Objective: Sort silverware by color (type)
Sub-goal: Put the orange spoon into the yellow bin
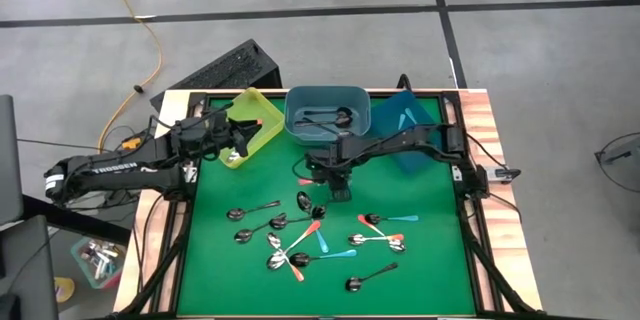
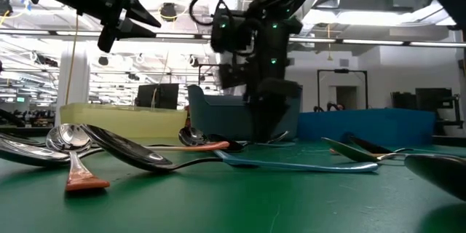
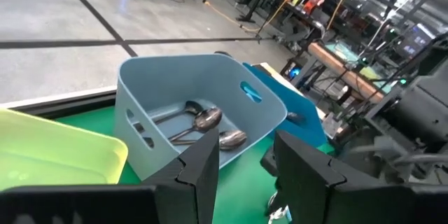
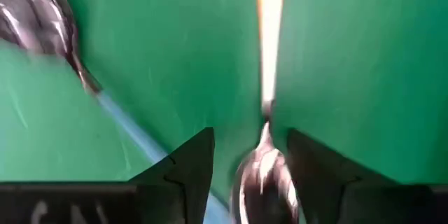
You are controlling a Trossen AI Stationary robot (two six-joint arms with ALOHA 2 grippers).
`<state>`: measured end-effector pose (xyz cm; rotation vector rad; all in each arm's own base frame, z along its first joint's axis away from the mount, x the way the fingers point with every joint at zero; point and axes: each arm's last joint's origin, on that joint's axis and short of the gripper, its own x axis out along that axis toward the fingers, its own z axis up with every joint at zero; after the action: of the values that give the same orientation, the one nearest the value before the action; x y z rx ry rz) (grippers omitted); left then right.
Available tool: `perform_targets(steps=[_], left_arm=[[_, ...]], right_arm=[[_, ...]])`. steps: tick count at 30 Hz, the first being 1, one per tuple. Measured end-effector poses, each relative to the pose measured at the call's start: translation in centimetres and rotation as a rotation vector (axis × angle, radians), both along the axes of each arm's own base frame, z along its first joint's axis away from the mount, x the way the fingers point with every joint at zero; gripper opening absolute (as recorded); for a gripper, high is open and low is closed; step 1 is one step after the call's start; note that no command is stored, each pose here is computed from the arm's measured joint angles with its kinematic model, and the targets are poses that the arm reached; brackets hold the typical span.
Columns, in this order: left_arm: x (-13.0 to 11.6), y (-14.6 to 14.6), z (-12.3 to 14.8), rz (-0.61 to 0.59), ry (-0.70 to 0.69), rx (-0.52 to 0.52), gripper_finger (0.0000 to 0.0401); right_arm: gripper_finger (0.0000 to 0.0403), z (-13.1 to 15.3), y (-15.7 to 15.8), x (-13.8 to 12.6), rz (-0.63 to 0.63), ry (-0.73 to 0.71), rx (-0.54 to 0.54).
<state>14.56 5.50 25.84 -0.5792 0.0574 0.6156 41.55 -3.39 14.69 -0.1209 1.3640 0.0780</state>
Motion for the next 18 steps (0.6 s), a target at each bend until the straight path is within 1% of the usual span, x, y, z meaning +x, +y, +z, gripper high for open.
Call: perform_targets(steps=[2, 4, 7, 11, 16, 18], left_arm=[[0.0, 0.0, -0.1, 0.006, 0.009, 0.002, 0.0121], [0.0, 0.0, -0.1, 0.009, 0.009, 0.002, 0.0121], [-0.1, 0.0, -0.1, 0.011, 0.011, 0.002, 0.0121], [-0.1, 0.0, -0.1, 0.010, 0.011, 0.002, 0.0121], [-0.1, 0.0, -0.1, 0.010, 0.012, 0.002, 0.0121], [-0.1, 0.0, -0.1, 0.010, 0.011, 0.002, 0.0121]], right_arm=[[0.0187, 0.1, 0.0, 0.2, 0.001, -0.009, -0.001], [0.0180, -0.6, 0.2, 0.3, -0.003, 0.008, 0.001], [0.0157, -0.8, 0.3, 0.2, -0.027, 0.024, -0.002], [0.0104, -1.0, 0.3, 0.2, -0.035, 0.023, -0.004], [0.0022, -1.0, 0.0, 0.2, -0.113, 0.020, 0.000], [0.0010, -1.1, -0.1, 0.2, -0.141, 0.019, 0.015]])
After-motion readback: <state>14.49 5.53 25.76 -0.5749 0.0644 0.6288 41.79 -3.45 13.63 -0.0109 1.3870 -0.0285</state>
